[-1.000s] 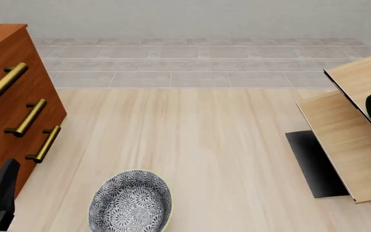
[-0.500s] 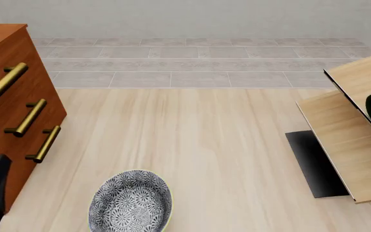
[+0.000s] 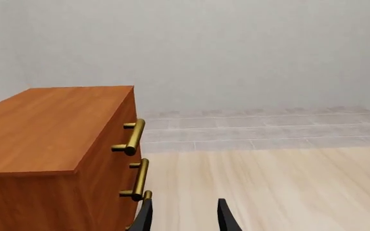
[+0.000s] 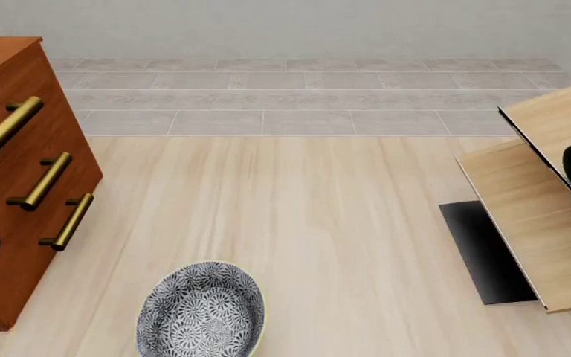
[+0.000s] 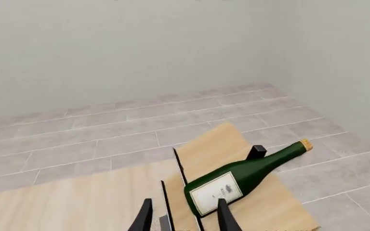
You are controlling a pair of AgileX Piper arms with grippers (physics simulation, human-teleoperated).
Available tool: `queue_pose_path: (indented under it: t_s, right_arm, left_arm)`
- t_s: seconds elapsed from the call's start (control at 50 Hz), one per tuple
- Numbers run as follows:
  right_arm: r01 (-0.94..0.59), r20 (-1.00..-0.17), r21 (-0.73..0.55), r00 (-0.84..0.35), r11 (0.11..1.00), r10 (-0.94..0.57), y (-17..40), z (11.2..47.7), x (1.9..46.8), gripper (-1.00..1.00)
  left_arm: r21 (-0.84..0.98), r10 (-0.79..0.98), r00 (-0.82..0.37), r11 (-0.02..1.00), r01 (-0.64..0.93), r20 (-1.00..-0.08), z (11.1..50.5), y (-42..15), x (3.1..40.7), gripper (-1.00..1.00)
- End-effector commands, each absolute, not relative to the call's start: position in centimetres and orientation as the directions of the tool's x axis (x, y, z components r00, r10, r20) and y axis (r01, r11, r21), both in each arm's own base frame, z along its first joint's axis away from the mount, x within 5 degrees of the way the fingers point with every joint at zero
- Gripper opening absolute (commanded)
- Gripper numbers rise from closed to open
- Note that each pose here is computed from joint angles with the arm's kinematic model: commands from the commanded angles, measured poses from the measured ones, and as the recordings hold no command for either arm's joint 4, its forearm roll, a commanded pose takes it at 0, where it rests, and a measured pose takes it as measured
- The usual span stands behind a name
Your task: Put the wine bottle on the wine rack.
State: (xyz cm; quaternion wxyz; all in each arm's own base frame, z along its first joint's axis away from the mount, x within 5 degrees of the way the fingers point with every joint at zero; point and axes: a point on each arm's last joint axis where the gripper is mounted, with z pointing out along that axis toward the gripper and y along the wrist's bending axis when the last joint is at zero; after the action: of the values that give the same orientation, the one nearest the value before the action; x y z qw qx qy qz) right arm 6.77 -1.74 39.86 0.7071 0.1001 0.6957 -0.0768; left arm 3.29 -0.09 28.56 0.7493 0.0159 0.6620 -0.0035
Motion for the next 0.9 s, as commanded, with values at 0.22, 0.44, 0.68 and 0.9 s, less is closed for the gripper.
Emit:
queue_pose_path:
  t_s: [0.22,0.44,0.68,0.9]
  right_arm:
    - [0.177,-1.0,0.003,0.03,0.984,-0.003,-0.7,39.3,4.1,1.0]
    - [0.146,-0.999,-0.019,0.029,0.989,-0.024,-0.4,37.7,2.6,1.0]
    - [0.113,-0.999,-0.021,0.043,0.993,-0.026,-0.1,37.0,1.3,1.0]
    - [0.087,-0.999,-0.027,0.043,0.996,-0.031,-0.1,37.2,0.9,1.0]
  left_arm:
    - [0.017,0.014,0.133,0.999,0.028,-0.991,29.8,-0.1,2.7,1.0]
    - [0.015,0.011,0.137,0.999,0.032,-0.991,30.5,-0.1,2.3,1.0]
    - [0.016,0.011,0.139,0.999,0.037,-0.99,31.0,-0.1,1.9,1.0]
    - [0.02,0.015,0.14,0.999,0.033,-0.99,31.5,-0.1,1.6,1.0]
